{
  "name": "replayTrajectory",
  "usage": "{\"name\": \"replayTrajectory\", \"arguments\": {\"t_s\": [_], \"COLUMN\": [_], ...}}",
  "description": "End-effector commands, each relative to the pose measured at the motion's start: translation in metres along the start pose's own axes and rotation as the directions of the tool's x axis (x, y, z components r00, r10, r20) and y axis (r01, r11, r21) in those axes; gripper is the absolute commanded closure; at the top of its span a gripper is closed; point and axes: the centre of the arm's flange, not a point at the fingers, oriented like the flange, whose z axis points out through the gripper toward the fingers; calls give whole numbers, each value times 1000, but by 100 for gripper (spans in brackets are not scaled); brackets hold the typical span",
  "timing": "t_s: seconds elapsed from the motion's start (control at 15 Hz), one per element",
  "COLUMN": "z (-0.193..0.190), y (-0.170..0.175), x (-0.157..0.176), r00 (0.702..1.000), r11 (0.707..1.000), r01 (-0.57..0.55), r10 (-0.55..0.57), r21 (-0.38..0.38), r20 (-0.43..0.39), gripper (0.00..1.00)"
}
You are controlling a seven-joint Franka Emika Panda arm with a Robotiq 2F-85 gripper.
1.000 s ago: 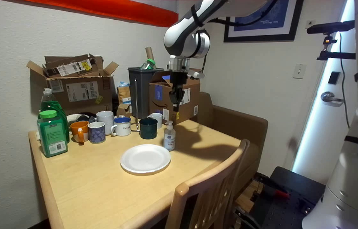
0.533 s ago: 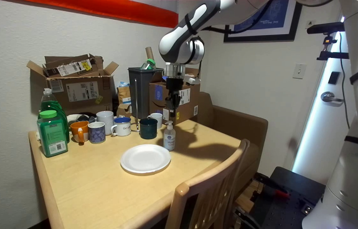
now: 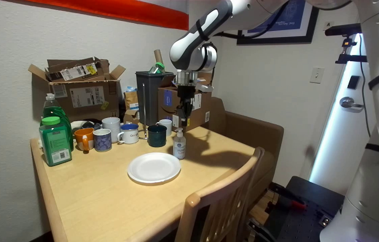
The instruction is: Push down the dispenser of the bottle.
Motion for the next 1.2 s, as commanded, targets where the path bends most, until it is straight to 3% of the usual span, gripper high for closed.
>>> {"name": "replayTrajectory", "arguments": {"t_s": [0.0,1.13], "z": [2,1], "y": [0,6], "x": [4,21], "r00": [1000,999], "r11": [1000,999], "r01": [15,41], "r10": [-15,-41], "r21": [-4,0], "r20": [-9,-13], "gripper": [100,100]}}
